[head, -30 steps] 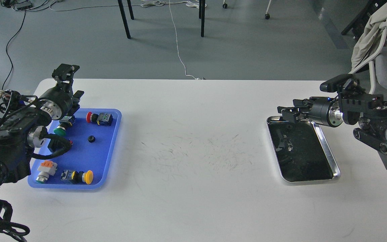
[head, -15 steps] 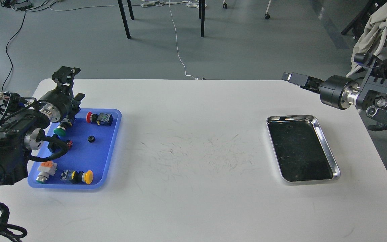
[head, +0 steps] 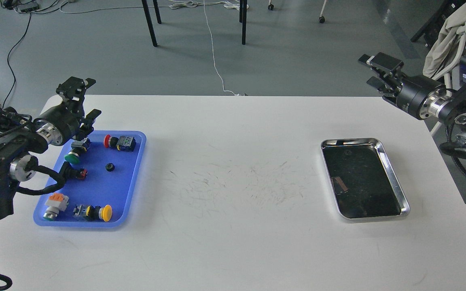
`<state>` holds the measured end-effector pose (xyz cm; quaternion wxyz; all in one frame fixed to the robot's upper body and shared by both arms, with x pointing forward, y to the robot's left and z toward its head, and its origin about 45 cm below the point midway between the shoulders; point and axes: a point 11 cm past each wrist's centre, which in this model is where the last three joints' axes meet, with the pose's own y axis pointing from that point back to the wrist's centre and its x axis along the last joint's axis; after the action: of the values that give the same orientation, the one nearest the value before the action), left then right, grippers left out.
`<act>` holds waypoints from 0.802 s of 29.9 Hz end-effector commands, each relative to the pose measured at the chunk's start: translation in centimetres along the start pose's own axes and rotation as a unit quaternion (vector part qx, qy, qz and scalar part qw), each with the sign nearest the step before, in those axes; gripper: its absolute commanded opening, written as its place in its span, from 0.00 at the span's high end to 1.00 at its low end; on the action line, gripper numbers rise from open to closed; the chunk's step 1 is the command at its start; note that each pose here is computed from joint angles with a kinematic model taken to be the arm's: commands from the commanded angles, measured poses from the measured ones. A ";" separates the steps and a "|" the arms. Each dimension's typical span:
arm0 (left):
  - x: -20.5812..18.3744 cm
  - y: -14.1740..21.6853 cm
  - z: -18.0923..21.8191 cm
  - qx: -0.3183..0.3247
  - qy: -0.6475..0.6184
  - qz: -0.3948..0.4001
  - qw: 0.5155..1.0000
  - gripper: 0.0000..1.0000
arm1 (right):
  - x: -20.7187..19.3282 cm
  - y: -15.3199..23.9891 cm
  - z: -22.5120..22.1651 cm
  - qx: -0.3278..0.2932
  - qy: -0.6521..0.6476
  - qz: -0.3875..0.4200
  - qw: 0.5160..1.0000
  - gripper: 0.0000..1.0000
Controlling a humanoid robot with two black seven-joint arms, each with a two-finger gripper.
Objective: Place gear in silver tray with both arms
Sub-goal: 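Raise the right gripper up and away from the silver tray, then reach the left gripper down into the blue tray toward a black gear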
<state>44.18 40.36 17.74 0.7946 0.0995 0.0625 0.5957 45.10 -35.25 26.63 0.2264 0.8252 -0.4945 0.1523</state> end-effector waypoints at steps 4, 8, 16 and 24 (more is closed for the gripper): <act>-3.3 0.7 2.9 -0.027 -0.046 -0.105 0.993 0.02 | -0.4 -0.1 0.5 0.003 -0.031 0.016 0.999 0.15; -6.1 0.6 3.5 -0.028 -0.095 -0.148 0.984 0.02 | -0.9 -0.2 0.4 0.008 -0.038 0.013 0.999 0.15; -9.5 2.8 4.2 -0.025 -0.244 -0.231 0.941 0.02 | -0.3 -0.1 0.2 0.032 -0.110 0.053 0.992 0.11; -8.6 4.4 2.7 -0.002 -0.274 -0.231 0.934 0.02 | -1.5 -0.5 1.5 0.034 -0.165 0.089 0.982 0.07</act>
<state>39.04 32.72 22.42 0.8996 0.2172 -0.1337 0.3545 44.95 -35.01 25.16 0.1069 0.8031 -0.5831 0.0591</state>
